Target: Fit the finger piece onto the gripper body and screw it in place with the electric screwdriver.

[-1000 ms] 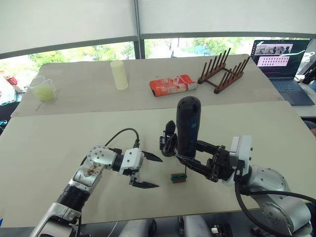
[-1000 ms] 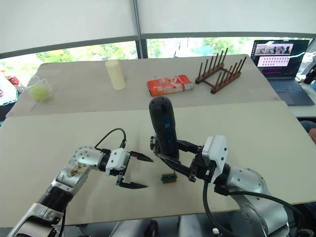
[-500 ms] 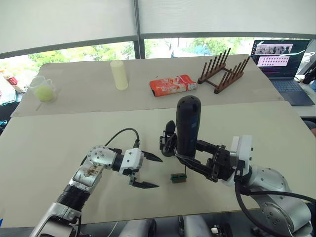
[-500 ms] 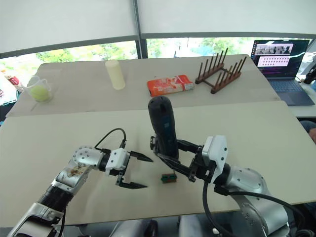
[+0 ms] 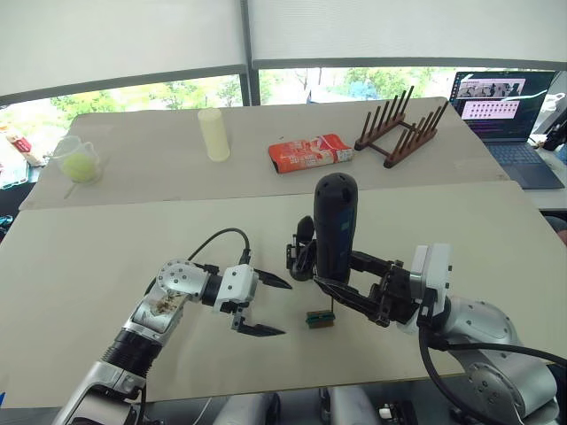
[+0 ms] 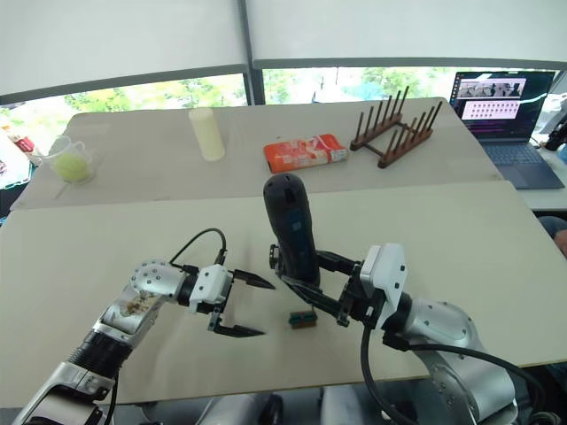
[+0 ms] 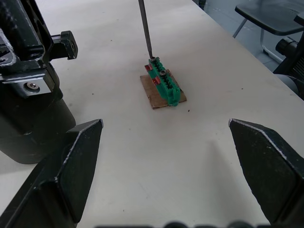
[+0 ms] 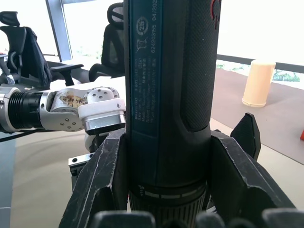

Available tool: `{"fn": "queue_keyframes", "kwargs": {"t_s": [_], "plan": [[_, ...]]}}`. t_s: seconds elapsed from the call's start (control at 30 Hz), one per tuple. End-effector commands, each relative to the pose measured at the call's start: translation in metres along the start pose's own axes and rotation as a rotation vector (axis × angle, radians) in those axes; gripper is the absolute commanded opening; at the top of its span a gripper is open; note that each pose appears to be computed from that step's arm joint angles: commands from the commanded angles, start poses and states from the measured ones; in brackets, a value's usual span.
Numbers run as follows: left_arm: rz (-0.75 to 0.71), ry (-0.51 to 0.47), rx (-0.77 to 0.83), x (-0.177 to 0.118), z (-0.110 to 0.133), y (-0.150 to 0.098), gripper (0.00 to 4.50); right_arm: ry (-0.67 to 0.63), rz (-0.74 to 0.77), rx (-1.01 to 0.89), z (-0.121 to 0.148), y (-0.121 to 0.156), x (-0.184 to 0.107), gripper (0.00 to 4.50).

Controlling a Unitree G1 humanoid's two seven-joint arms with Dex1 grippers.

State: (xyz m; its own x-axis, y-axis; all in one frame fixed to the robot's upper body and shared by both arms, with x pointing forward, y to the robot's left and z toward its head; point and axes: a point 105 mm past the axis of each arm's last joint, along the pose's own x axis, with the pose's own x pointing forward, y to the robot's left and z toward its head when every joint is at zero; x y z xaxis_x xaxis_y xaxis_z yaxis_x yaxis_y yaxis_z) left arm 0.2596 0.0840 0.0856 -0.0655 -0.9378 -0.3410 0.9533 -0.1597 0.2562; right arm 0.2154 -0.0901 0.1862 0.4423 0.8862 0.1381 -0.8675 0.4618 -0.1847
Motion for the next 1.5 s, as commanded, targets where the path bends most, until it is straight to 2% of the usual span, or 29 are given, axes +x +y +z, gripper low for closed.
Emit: {"fn": "queue_keyframes", "kwargs": {"t_s": [0.03,1.5], "plan": [[-0.004,0.000,0.040,-0.0001,0.0058,0.0033,4.50,-0.070,0.014,-0.065,0.0180,0.0040,0.0000,1.90],[-0.013,-0.008,0.048,0.0031,0.0099,0.0040,4.50,-0.068,0.015,-0.065,0.0196,0.0096,-0.0031,1.90]]}}
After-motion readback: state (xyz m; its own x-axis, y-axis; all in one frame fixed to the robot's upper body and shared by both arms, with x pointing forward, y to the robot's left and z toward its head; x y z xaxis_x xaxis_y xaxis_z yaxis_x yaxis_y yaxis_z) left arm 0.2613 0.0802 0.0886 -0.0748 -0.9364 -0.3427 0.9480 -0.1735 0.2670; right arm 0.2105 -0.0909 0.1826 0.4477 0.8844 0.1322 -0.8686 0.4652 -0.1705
